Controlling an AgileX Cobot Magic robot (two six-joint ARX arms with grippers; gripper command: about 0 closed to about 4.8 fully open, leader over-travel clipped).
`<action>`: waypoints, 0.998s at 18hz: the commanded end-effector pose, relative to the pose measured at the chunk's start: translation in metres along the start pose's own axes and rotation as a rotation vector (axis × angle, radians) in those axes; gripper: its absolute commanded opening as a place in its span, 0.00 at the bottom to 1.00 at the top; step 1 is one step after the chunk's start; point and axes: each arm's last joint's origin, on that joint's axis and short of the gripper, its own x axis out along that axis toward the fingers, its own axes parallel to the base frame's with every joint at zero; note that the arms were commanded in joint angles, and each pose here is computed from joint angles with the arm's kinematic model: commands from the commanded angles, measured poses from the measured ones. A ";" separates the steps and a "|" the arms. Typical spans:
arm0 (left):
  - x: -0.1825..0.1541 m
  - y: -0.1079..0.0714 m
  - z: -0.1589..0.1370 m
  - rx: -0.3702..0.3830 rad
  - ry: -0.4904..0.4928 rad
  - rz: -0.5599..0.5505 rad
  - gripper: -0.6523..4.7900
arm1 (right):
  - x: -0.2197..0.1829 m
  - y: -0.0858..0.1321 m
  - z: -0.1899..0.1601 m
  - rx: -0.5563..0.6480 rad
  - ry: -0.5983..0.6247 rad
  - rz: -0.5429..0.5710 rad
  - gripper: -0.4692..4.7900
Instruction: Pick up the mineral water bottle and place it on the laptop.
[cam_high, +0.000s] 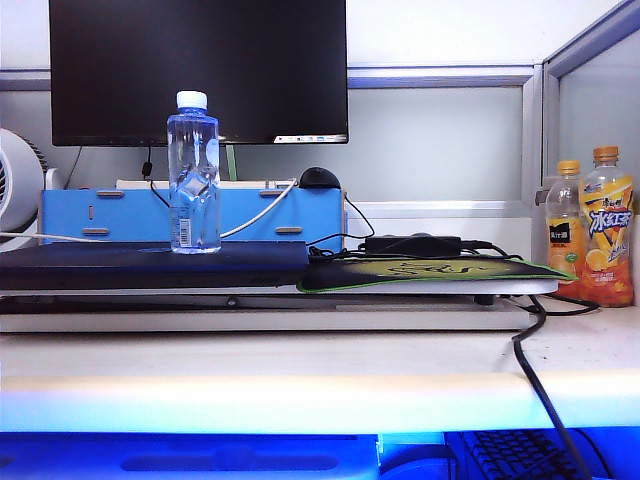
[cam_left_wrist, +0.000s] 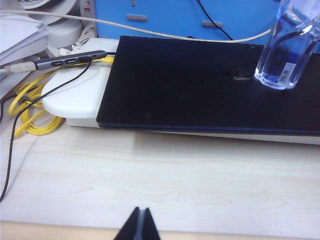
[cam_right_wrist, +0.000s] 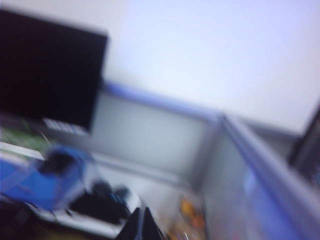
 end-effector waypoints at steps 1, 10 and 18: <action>0.000 0.000 0.000 0.002 -0.003 -0.004 0.12 | -0.003 0.011 -0.053 -0.012 0.045 -0.054 0.13; 0.000 0.000 0.000 0.002 -0.003 -0.004 0.12 | -0.026 0.040 -0.182 0.224 0.193 0.084 0.13; 0.000 0.000 0.000 0.001 -0.003 -0.004 0.12 | -0.028 0.050 -0.255 0.304 0.343 0.012 0.13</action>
